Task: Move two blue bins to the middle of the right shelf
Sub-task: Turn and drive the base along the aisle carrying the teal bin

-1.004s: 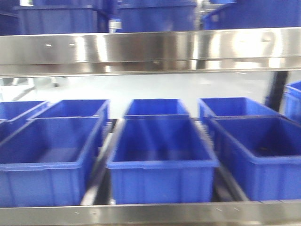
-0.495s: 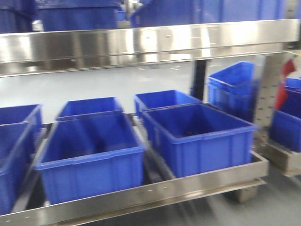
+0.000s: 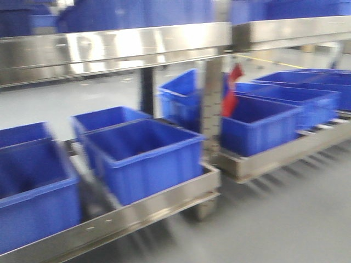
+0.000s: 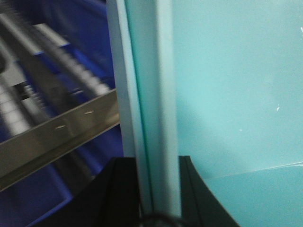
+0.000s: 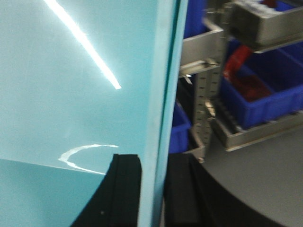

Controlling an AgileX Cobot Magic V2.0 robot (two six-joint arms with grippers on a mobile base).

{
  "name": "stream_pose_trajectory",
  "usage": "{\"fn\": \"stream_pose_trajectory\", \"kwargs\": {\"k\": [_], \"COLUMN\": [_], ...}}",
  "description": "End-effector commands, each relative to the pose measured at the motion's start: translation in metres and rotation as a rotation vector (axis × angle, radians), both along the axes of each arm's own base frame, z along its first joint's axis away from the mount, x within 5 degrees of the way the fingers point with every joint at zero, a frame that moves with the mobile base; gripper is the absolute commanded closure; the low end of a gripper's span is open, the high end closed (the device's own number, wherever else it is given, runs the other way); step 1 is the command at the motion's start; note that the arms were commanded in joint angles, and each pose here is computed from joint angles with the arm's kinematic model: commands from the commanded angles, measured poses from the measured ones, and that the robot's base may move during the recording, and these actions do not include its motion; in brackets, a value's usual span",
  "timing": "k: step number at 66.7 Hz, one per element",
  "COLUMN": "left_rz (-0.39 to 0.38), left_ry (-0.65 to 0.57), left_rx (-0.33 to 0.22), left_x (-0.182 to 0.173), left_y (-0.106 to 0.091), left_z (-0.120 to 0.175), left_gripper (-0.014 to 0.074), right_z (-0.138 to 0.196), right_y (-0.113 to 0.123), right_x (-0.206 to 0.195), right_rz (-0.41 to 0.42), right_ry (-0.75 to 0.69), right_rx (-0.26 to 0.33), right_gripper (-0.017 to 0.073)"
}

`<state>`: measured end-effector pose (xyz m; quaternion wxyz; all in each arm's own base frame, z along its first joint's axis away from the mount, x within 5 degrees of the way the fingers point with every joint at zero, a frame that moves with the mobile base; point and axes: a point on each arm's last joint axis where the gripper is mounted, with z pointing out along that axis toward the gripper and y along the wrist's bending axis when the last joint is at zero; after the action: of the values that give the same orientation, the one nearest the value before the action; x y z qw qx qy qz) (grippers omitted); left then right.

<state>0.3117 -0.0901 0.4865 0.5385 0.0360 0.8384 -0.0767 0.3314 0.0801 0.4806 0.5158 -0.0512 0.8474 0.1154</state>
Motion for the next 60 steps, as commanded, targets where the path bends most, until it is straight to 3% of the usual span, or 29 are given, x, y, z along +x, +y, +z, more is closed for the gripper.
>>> {"fn": "stream_pose_trajectory", "kwargs": {"k": [1,60], "left_rz": [-0.028,-0.026], "left_ry": [-0.146,-0.146], "left_rx": [-0.048,-0.048], "left_x": [-0.0059,-0.0058], "left_y": [-0.0009,-0.0003], "left_z": [0.0221,0.0221], "left_gripper": [0.0704,0.0704], "right_z": [0.015,0.015], "right_y": [-0.0007,-0.0007], "right_x": [-0.0032,-0.0032], "right_rz": [0.004,0.004], "right_ry": [-0.102,-0.102], "right_rx": [0.016,0.016], "right_gripper": [0.0724,0.0724]}}
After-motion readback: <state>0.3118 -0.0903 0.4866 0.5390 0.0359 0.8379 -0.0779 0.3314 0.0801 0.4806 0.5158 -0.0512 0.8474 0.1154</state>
